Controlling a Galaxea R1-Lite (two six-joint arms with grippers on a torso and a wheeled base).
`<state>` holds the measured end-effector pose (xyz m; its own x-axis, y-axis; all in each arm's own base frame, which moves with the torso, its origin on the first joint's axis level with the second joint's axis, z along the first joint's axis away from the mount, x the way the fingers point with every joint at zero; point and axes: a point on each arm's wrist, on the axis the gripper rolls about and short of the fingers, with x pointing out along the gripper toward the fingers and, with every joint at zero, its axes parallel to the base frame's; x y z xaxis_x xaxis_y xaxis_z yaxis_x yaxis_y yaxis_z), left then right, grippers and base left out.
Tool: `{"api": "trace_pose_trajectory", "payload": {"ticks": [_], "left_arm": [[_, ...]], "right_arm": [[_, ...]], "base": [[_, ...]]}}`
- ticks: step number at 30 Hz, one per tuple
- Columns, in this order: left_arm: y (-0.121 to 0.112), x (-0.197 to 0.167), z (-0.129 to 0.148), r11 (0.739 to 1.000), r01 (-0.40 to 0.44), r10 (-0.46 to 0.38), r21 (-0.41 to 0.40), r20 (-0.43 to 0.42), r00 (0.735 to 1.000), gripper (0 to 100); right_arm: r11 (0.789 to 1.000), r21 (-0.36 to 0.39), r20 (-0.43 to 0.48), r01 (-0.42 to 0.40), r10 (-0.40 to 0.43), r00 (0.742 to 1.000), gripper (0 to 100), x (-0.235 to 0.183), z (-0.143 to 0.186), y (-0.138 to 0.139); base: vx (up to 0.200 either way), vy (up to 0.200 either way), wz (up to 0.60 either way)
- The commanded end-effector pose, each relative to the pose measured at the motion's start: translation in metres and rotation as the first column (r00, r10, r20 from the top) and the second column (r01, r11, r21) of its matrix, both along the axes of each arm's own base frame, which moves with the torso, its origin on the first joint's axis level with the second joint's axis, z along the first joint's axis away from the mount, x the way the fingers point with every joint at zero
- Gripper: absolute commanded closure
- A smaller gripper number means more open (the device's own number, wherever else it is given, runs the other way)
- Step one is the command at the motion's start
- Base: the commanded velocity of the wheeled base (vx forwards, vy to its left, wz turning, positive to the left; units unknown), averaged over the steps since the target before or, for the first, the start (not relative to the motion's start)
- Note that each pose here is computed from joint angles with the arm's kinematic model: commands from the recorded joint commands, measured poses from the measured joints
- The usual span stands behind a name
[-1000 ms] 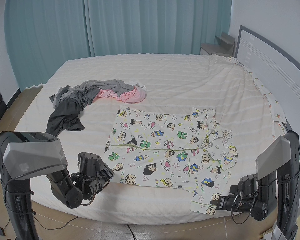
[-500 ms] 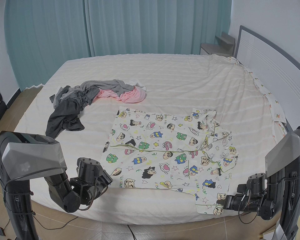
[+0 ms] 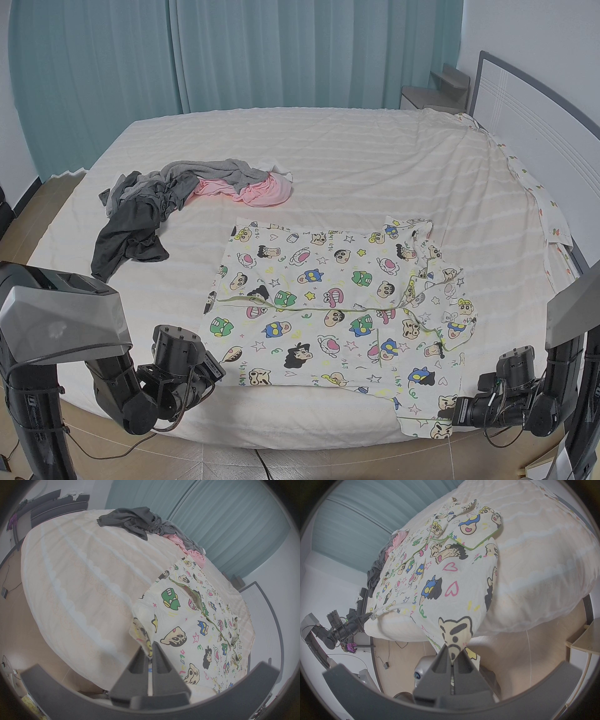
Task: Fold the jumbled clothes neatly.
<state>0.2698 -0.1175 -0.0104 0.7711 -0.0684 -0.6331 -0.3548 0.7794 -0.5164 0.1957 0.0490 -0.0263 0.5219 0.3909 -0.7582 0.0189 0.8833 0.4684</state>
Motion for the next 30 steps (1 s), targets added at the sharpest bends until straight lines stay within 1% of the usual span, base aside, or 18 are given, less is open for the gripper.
{"api": "trace_pose_trajectory", "payload": {"ticks": [1, 7, 15, 22, 26, 28, 29, 30], "left_arm": [[-0.001, -0.005, -0.001, 1.0, 0.009, -0.009, 0.007, -0.012, 1.0, 100], [0.001, -0.013, -0.005, 1.0, 0.016, -0.015, 0.019, -0.042, 0.999, 100], [0.002, -0.022, -0.007, 0.999, 0.027, -0.025, 0.025, -0.07, 0.997, 100], [0.002, -0.031, -0.009, 0.998, 0.045, -0.041, 0.038, -0.096, 0.995, 100], [0.0, -0.026, -0.006, 0.999, 0.044, -0.041, 0.031, -0.073, 0.996, 100], [-0.003, -0.02, -0.002, 0.999, 0.044, -0.043, 0.015, -0.037, 0.998, 100], [-0.005, -0.016, 0.0, 0.999, 0.044, -0.043, 0.007, -0.019, 0.999, 100], [-0.005, -0.016, 0.0, 0.999, 0.044, -0.043, 0.007, -0.019, 0.999, 100]], "right_arm": [[1.0, -0.004, 0.004, -0.011, 0.011, 1.0, 100, -0.008, 0.012, -0.002], [0.999, -0.023, -0.053, -0.039, 0.038, 0.998, 100, -0.017, 0.015, -0.002], [0.999, -0.025, -0.071, -0.045, 0.043, 0.997, 100, -0.023, 0.021, -0.003], [0.997, -0.04, -0.123, -0.064, 0.058, 0.991, 100, -0.033, 0.025, -0.005], [0.997, -0.027, -0.098, -0.077, 0.074, 0.992, 100, -0.032, 0.028, -0.005], [0.997, -0.019, -0.056, -0.074, 0.073, 0.996, 100, -0.028, 0.03, -0.004], [0.998, -0.01, -0.019, -0.07, 0.069, 0.997, 100, -0.025, 0.032, -0.004], [0.998, -0.01, -0.019, -0.07, 0.069, 0.997, 100, -0.025, 0.032, -0.004]], "base": [[0.0, 0.0, 0.0], [0.0, 0.0, 0.0], [0.0, 0.0, 0.0], [0.0, 0.0, 0.0], [0.0, 0.0, 0.0], [0.0, 0.0, 0.0], [0.0, 0.0, 0.0], [0.0, 0.0, 0.0]]}}
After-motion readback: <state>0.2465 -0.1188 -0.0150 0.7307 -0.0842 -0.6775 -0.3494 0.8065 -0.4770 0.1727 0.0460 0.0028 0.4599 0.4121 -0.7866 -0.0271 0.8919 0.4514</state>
